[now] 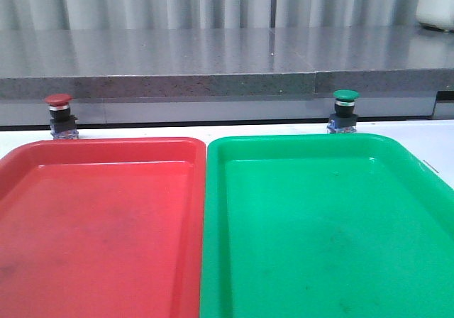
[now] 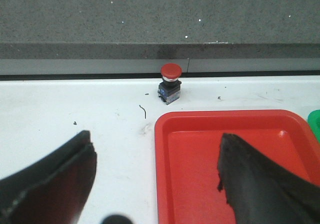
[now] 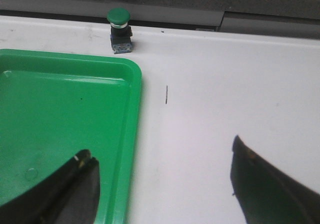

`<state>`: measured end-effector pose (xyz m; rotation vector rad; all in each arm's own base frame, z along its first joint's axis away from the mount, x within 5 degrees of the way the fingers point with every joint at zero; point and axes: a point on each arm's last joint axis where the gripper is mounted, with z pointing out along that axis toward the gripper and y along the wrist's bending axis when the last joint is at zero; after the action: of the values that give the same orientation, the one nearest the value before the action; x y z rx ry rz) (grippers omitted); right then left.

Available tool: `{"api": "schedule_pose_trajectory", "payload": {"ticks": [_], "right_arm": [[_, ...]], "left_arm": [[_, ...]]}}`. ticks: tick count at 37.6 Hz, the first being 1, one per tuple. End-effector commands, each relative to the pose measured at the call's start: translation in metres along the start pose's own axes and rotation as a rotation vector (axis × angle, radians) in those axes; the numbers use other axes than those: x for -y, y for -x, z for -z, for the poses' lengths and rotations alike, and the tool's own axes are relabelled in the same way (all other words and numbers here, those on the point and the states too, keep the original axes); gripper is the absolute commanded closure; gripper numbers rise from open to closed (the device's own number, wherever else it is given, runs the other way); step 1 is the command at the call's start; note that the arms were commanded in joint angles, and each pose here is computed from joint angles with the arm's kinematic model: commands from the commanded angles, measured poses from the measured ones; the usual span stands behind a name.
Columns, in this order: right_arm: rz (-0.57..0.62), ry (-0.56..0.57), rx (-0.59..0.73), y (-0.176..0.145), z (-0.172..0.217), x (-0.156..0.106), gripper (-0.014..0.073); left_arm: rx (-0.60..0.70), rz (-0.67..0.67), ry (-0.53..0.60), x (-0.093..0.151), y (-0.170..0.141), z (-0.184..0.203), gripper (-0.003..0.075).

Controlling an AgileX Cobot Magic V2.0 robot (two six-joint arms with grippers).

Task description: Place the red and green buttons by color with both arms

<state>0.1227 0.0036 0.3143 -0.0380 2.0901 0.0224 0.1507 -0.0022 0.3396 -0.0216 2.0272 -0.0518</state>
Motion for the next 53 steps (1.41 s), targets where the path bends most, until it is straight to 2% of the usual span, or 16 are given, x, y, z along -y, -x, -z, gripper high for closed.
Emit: {"api": "schedule_pose_trajectory", "payload": {"ticks": [1, 8, 16, 20, 28, 34, 42, 44, 49, 53], "right_arm": [[0.018, -0.007, 0.092, 0.016, 0.005, 0.001, 0.0024], [0.018, -0.007, 0.092, 0.016, 0.005, 0.001, 0.0024], [0.018, -0.007, 0.092, 0.016, 0.005, 0.001, 0.0024], [0.018, -0.007, 0.092, 0.016, 0.005, 0.001, 0.0024], [0.018, -0.007, 0.092, 0.016, 0.005, 0.001, 0.0024], [0.018, -0.007, 0.092, 0.016, 0.005, 0.001, 0.0024], [0.018, -0.007, 0.092, 0.016, 0.005, 0.001, 0.0024], [0.018, -0.007, 0.092, 0.016, 0.005, 0.001, 0.0024], [0.018, -0.007, 0.092, 0.016, 0.005, 0.001, 0.0024], [0.018, -0.007, 0.092, 0.016, 0.005, 0.001, 0.0024]], "left_arm": [[0.061, 0.009, -0.006, 0.001, 0.029, -0.017, 0.0205], [-0.113, 0.015, 0.0, 0.0, 0.053, -0.099, 0.0205], [-0.261, -0.001, -0.015, 0.006, 0.06, -0.186, 0.0202], [-0.306, -0.019, -0.041, 0.019, 0.061, -0.224, 0.0159], [-0.361, -0.026, -0.045, 0.024, 0.054, -0.286, 0.0164], [-0.341, -0.021, -0.045, 0.024, 0.048, -0.315, 0.0164], [-0.241, 0.001, -0.045, 0.023, 0.049, -0.327, 0.0167], [-0.243, 0.003, -0.045, 0.024, 0.048, -0.328, 0.0196], [-0.266, 0.003, -0.045, 0.023, 0.043, -0.331, 0.0355], [-0.268, 0.003, -0.045, 0.023, 0.043, -0.331, 0.0412]]}}
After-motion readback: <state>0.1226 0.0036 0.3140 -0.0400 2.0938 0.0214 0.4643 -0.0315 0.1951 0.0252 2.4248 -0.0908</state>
